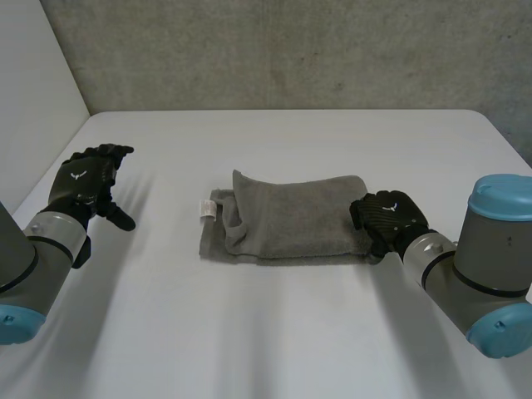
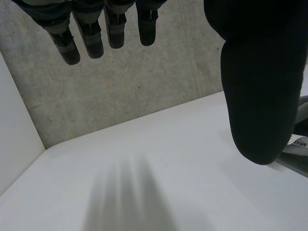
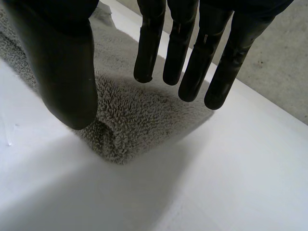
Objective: Fold the laundry
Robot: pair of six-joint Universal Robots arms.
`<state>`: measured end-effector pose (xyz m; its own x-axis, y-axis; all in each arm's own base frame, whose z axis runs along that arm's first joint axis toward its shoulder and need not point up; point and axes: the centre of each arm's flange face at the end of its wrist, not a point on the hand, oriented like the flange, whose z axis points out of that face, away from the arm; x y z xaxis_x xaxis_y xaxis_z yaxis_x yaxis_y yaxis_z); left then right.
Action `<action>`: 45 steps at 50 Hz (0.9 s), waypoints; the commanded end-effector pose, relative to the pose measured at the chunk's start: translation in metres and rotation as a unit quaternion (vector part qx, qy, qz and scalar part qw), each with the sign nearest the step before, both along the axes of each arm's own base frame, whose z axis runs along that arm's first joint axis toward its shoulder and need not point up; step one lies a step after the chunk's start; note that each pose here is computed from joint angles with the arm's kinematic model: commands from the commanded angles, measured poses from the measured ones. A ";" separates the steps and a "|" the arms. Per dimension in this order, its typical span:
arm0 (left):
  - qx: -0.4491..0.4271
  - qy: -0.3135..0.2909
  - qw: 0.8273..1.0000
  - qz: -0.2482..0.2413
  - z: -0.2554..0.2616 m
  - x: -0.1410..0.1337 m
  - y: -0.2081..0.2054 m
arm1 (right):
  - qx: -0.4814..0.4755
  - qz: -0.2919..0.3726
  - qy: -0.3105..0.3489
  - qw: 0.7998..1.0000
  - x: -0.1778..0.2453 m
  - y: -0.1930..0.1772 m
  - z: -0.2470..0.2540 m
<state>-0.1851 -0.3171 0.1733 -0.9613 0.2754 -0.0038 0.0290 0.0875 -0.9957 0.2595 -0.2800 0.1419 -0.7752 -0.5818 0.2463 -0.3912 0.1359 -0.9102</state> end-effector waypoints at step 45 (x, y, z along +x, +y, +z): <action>-0.132 0.131 0.979 -0.087 0.145 -0.069 0.036 | -0.229 0.335 0.225 0.886 0.165 0.115 -0.009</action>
<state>-0.2518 -0.2721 0.3240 -0.8795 0.4731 0.0517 -0.1700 -0.2108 -0.9626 0.4100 -0.1856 0.1641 -0.1552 -0.5722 0.8053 -0.5680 -0.6152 -0.5467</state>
